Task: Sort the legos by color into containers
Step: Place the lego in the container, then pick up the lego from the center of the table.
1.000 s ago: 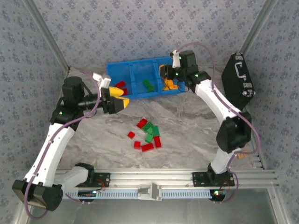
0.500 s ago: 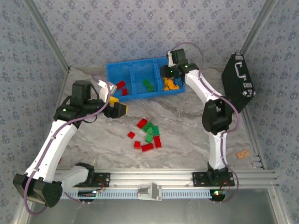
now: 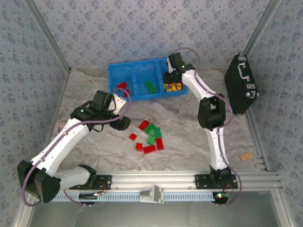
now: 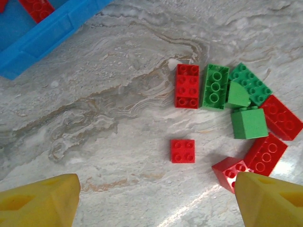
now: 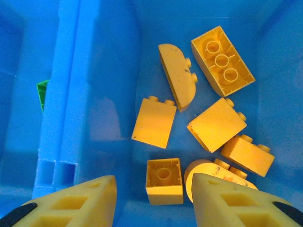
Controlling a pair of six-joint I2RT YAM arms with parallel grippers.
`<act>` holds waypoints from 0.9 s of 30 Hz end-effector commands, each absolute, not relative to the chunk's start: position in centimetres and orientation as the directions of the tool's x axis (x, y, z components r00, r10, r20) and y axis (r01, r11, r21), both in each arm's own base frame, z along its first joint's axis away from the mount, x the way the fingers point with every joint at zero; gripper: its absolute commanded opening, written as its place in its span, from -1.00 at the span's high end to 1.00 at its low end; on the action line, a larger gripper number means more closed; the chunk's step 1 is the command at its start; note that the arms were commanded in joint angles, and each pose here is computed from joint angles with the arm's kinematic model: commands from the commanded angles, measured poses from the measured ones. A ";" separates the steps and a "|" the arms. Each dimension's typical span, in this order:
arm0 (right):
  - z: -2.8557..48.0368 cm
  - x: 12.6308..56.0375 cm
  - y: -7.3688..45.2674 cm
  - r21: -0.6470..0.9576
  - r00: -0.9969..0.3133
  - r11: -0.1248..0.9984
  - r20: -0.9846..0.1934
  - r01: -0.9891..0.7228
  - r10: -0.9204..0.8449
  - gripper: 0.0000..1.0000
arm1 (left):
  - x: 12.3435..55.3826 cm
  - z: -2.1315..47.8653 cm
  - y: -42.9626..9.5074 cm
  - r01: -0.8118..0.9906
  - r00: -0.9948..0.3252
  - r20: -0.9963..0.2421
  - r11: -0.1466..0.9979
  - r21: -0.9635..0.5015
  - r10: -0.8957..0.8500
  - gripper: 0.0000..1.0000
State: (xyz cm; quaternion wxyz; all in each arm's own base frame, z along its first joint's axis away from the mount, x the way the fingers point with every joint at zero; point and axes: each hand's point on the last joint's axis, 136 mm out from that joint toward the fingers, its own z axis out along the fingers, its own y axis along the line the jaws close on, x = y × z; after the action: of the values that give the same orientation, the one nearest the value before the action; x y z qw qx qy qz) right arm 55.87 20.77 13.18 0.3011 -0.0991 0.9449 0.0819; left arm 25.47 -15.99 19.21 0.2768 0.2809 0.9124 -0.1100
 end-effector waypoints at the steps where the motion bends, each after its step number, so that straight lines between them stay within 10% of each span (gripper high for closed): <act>1: 14.1 55.9 20.1 0.063 -0.790 0.969 -0.593 -0.240 -0.157 0.04 | 25.5 18.3 -15.3 0.550 -0.704 -0.532 0.835 0.009 0.470 -0.70; 27: 22.3 36.6 23.8 0.056 -0.686 0.871 -0.642 -0.488 -0.343 -0.34 | 24.0 5.7 -20.8 0.612 -0.741 -0.272 0.785 0.102 0.613 -0.55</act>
State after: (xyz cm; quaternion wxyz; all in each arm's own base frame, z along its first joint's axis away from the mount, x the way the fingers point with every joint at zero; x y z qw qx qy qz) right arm 38.91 23.72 22.87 0.3395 -0.2141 0.9092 0.1108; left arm 23.68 -19.84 5.62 0.1411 0.3245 0.9353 0.0022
